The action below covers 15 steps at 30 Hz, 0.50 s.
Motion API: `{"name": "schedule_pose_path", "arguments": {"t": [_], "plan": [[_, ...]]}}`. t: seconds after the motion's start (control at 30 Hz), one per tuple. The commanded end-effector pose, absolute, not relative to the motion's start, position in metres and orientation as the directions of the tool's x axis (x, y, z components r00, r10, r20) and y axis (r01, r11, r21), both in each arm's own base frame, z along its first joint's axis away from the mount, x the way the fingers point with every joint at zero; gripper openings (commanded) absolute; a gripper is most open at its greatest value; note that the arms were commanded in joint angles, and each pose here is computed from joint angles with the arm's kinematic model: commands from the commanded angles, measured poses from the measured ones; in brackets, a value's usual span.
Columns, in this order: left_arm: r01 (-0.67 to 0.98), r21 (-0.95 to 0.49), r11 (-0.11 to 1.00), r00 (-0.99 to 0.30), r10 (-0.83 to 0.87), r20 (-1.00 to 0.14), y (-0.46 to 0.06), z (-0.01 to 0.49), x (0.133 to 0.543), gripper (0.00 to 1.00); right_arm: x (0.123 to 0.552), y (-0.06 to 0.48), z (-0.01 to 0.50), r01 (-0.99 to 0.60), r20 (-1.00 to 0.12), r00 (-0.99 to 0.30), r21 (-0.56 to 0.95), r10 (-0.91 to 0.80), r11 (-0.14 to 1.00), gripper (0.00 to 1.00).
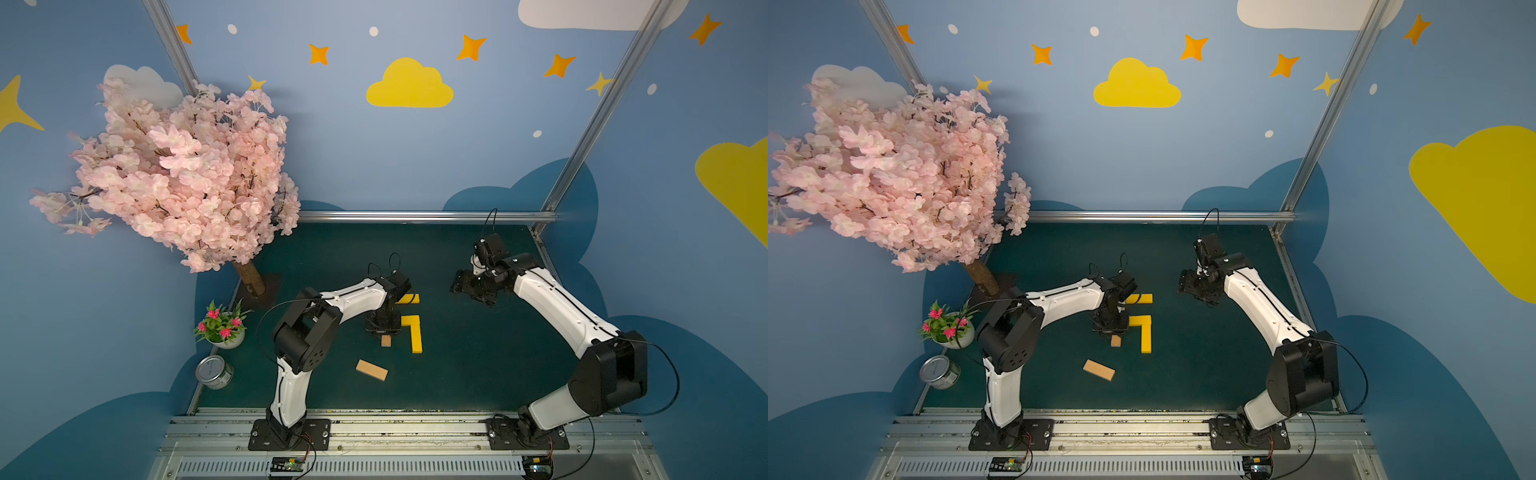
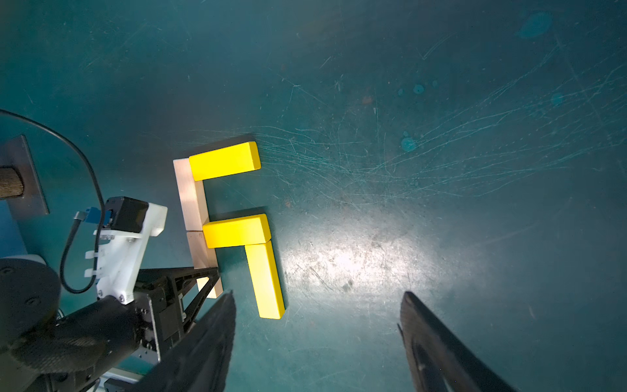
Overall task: Assemble the number 6 with building blocks
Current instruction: Assemble the building block at the center of the board.
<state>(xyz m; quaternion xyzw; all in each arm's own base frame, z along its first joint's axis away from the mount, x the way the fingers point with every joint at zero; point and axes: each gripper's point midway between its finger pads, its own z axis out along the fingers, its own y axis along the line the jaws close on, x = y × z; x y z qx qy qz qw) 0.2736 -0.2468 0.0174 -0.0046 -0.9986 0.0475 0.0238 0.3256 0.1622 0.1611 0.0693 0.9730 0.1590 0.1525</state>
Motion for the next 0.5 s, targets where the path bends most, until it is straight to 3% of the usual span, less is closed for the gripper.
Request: {"name": "schedule_pose_path", "arguments": {"t": [0.0,0.07,0.2,0.47], "plan": [[0.013,-0.09,0.996,-0.999,0.017,0.042,-0.249,0.014,0.276,0.48,0.323,0.162,0.17,0.074,-0.3,-0.936,0.343,0.183,0.936,0.78],[0.012,-0.084,0.996,-0.999,0.016,0.04,-0.247,0.014,0.276,0.57,0.323,0.162,0.17,0.07,-0.302,-0.936,0.343,0.181,0.937,0.78],[0.011,-0.063,0.998,-1.0,0.012,0.026,-0.242,0.017,0.276,0.66,0.324,0.163,0.17,0.067,-0.304,-0.936,0.345,0.179,0.936,0.78],[0.01,-0.083,0.997,-0.999,0.005,-0.051,-0.242,0.057,0.286,0.68,0.327,0.171,0.175,0.023,-0.32,-0.935,0.376,0.153,0.926,0.79]]}}
